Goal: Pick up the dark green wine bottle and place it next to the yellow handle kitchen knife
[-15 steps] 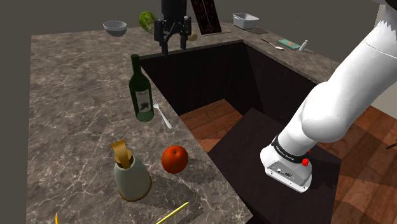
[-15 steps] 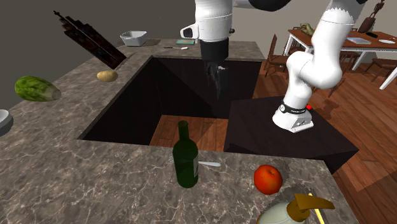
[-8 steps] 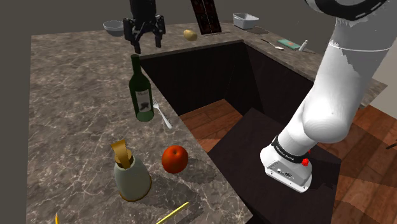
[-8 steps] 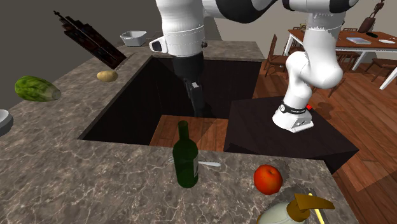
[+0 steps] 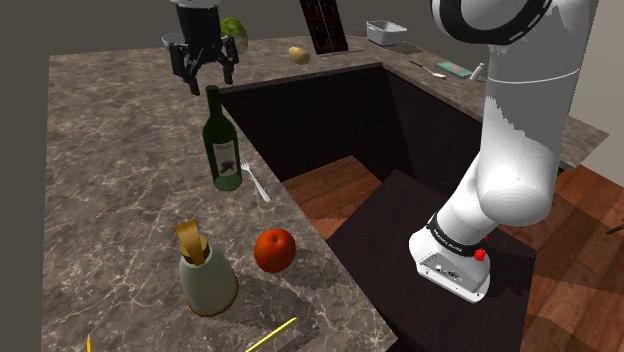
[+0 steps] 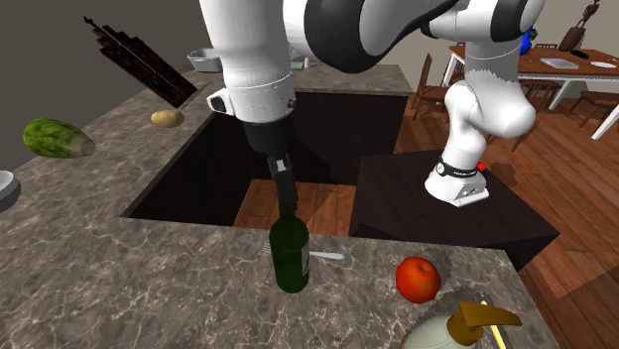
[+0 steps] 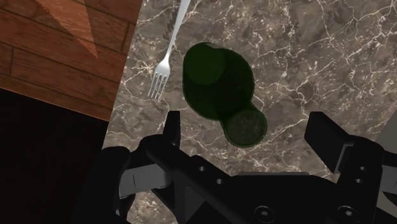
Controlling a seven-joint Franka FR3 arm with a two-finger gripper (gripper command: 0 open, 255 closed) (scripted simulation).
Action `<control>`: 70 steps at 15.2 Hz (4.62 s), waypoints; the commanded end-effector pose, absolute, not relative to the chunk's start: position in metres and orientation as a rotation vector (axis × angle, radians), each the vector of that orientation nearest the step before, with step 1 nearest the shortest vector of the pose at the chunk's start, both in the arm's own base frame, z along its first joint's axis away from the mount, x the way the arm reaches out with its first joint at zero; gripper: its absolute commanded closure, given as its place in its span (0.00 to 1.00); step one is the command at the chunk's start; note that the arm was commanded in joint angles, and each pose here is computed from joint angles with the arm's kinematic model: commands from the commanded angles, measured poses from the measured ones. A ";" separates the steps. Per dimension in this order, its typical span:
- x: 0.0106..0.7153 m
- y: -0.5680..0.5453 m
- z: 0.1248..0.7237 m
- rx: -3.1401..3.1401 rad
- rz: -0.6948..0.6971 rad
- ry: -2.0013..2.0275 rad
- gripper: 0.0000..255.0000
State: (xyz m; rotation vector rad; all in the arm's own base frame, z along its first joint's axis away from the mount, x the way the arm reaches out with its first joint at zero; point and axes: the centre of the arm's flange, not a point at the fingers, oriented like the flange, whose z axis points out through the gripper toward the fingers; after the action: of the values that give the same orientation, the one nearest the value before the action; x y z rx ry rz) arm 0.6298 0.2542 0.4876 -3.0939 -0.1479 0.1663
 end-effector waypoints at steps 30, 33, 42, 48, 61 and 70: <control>0.629 0.255 0.512 -3.094 0.166 -0.148 1.00; 0.629 0.255 0.527 -3.094 0.166 -0.148 1.00; 0.629 0.255 0.575 -3.094 0.166 -0.148 1.00; 0.589 0.308 0.580 -3.094 0.166 -0.148 1.00; 0.486 0.445 0.581 -3.094 0.166 -0.148 1.00; 0.414 0.540 0.581 -3.094 0.166 -0.148 1.00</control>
State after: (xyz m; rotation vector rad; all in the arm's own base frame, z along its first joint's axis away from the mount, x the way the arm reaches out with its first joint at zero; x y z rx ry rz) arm 0.4215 0.5273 0.5825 -3.0941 -0.1503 0.1667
